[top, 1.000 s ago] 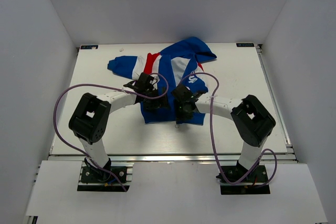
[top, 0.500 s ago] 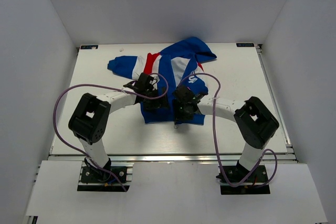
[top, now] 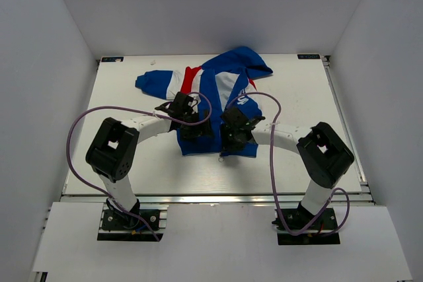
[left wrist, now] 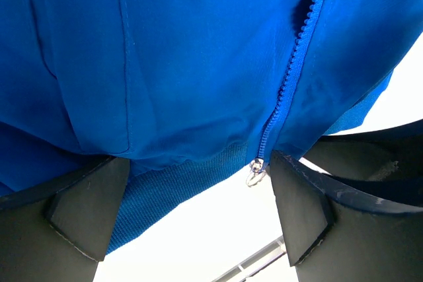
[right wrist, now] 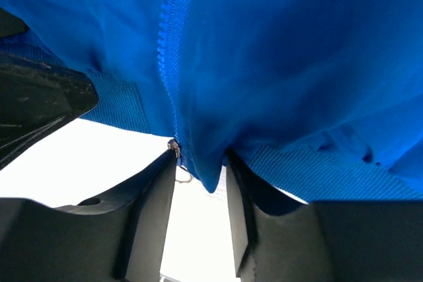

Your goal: Zip up the jacket

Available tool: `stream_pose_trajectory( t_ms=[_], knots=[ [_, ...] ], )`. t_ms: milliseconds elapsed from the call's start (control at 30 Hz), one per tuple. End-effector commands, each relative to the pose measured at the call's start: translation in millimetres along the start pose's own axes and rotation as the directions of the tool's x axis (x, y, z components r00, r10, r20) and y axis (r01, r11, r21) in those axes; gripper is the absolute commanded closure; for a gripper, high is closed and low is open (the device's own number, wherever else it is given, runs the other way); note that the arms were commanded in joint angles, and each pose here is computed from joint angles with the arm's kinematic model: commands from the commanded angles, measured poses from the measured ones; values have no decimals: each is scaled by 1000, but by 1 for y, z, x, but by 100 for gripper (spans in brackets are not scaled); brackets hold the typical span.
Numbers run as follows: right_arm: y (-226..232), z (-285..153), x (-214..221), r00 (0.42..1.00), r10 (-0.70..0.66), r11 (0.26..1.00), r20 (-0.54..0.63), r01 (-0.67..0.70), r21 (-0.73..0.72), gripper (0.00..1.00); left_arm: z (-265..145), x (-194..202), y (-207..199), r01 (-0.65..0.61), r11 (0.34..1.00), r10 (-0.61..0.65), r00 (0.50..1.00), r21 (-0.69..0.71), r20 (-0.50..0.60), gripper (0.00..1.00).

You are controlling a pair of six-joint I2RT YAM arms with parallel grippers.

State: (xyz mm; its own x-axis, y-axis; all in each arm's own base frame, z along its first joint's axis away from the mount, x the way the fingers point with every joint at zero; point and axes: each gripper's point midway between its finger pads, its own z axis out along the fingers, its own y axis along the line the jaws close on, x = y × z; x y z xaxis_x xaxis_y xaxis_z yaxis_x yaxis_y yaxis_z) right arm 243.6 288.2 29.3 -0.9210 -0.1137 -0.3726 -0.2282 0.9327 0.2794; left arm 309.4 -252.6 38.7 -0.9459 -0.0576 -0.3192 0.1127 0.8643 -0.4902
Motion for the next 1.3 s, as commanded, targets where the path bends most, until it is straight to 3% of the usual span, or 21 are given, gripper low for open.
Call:
stream_pose_trajectory(
  t_ms=[0,200,667,767,900,1100,1267],
  knots=[
    [2,-4,-6,999,16,1000,29,-16,-7,59,-1,28,45,16,986,-28,997,-164,-70,2],
    [-1,2,-6,1000,19,1000,21,-20,13,65,0,28,45,18,986,-31,997,-163,-74,2],
    [-2,9,-3,1000,3,998,0,-3,65,62,1,28,45,20,987,-32,997,-162,-74,2],
    [-3,11,-2,1000,3,996,-4,-2,89,71,1,28,45,22,986,-34,997,-163,-75,2],
    [-13,5,-3,1000,23,990,17,-25,140,92,1,30,49,23,983,-37,997,-180,-73,2],
    [-57,-19,0,996,61,962,61,-75,263,96,0,34,64,31,965,-53,995,-260,-80,2],
    [-94,-40,4,986,133,957,98,-153,246,100,-3,31,86,38,931,-66,996,-362,-66,2]
  ],
)
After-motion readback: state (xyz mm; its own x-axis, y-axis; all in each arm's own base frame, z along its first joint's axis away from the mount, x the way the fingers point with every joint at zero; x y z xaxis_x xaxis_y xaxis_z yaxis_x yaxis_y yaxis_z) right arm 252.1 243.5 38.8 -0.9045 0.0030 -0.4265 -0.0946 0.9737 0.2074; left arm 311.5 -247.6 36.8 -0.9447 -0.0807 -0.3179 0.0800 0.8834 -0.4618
